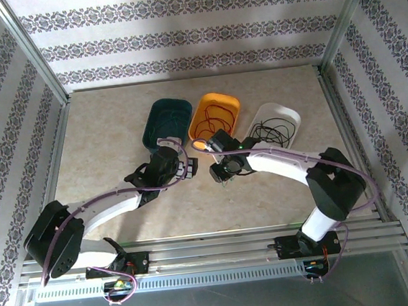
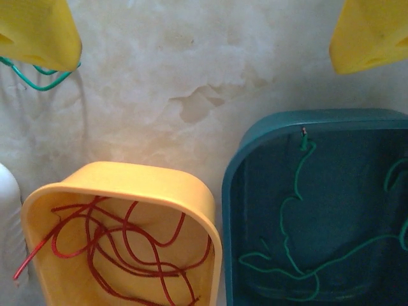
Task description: Untangle the cables
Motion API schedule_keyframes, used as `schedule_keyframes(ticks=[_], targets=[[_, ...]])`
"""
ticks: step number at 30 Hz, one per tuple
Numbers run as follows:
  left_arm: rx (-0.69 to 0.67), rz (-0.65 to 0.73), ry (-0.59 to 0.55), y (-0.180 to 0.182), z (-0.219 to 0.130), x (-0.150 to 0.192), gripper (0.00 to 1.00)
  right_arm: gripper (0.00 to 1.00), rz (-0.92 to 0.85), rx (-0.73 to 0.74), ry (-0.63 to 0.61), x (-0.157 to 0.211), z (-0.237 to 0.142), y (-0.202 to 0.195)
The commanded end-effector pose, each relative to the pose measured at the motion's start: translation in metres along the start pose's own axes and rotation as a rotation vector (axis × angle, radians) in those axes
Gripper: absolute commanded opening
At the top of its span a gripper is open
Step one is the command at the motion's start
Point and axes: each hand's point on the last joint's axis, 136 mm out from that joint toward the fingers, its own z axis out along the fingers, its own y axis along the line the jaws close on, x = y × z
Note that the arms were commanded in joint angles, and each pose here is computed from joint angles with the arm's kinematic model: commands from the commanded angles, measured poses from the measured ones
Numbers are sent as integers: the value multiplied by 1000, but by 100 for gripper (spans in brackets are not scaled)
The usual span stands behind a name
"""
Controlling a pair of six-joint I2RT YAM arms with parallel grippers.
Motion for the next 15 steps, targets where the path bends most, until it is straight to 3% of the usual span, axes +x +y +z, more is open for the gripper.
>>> schedule_keyframes(ticks=[1,4,7,9,15], targets=[[-10,-21,-52,1,-8,-13,99,35,-13,56,-3,-8,3,-6],[16,-3,-45,-3,-9,-12,99,28,-34,95,-4,-7,6,-13],[65,25,-23,-12,-7,-8,99,7,-40,119,-30,-12,1,-18],[104,41,-3,-20,-5,-5,99,0,-41,106,-44,-15,-3,-18],[276,72,19,-53,-3,-5,99,0,-49,-17,-93,-18,-29,-6]])
